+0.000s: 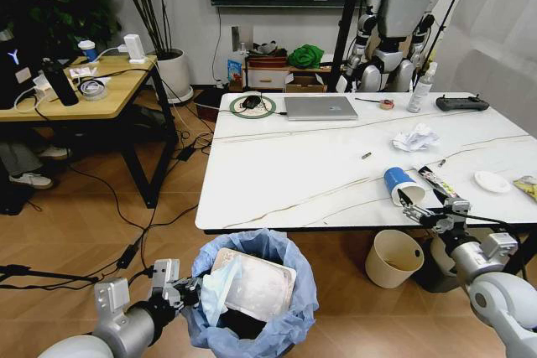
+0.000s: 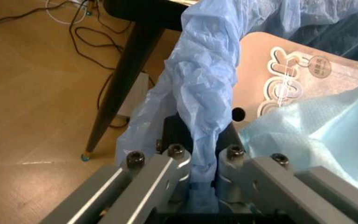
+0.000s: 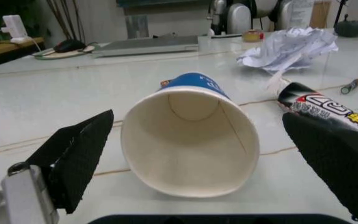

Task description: Pick up the trash bin and place the trash from the table into it.

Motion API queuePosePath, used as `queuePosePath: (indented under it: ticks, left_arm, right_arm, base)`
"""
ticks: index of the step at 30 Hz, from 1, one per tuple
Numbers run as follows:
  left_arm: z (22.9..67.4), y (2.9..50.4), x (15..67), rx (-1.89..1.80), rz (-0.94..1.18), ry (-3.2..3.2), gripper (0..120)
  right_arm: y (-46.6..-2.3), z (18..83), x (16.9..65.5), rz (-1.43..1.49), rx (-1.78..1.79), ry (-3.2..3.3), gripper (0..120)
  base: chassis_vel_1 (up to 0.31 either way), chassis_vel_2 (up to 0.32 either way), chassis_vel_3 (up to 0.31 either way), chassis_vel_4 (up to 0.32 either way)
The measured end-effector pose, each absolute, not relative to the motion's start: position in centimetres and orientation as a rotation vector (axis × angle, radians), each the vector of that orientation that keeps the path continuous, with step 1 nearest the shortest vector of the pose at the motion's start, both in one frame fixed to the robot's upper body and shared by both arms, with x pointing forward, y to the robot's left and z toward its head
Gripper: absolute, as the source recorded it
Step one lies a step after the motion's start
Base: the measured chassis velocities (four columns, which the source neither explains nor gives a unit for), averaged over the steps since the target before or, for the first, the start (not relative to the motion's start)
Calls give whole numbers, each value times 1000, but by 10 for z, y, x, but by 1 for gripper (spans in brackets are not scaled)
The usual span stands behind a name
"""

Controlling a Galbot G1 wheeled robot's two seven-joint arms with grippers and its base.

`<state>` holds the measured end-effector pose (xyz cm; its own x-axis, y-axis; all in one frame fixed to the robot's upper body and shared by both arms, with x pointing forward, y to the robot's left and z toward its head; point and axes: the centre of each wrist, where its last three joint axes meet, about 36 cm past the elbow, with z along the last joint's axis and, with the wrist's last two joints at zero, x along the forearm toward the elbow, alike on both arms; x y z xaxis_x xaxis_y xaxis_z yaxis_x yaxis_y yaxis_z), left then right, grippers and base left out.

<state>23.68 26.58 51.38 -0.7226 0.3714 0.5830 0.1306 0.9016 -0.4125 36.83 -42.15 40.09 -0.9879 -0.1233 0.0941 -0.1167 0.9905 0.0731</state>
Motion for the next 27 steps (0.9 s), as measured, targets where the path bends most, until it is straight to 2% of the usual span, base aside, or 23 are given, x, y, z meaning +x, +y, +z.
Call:
queuePosePath:
  ticks: [14,27]
  left_arm:
    - [511,266,236,-332,474,-2375,0]
    - [512,266,237,-327,476,-2382,0]
  right_arm:
    - [-446,385,380,-109,167,-3028,100]
    - [-419,396,380,-163,239,-3044,100]
  base:
    - [0,0,0,0]
    - [0,0,0,0]
